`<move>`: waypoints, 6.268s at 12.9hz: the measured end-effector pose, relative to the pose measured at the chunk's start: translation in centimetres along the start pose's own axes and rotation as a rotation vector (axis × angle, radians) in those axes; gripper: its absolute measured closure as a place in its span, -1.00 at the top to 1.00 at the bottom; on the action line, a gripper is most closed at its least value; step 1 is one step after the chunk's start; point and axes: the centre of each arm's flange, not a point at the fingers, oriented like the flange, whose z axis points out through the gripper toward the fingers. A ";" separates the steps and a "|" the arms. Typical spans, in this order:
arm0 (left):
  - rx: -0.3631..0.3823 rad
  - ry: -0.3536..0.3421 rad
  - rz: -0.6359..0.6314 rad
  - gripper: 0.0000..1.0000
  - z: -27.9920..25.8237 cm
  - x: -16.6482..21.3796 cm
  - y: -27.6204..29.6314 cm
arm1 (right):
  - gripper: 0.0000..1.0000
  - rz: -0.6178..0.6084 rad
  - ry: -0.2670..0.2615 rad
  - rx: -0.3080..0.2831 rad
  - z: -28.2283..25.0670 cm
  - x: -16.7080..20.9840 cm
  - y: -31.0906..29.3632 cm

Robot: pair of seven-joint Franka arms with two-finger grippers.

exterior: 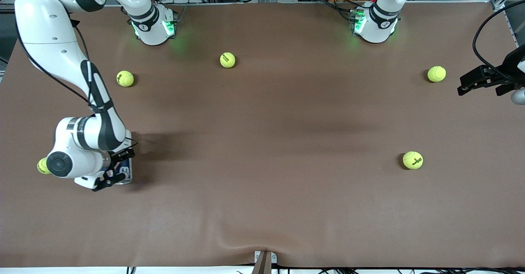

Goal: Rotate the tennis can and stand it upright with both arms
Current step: 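Carry the can with the right gripper to the table's middle, then lay the can on its side and open the right gripper, then withdraw the right gripper while the left gripper reaches toward the can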

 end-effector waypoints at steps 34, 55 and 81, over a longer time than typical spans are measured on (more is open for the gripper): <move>0.000 -0.006 -0.008 1.00 0.3 0.1 -0.5 | 0.65 -1.143 0.324 -0.582 -1.2 12.9 -51.5; 0.000 -0.022 -0.004 1.00 1.2 0.5 -0.2 | 1.00 -0.869 0.352 -0.360 -6.0 10.4 -50.0; -0.775 -0.327 0.116 1.00 21.7 7.6 9.8 | 1.00 0.440 -0.007 0.138 -32.8 -20.8 -2.7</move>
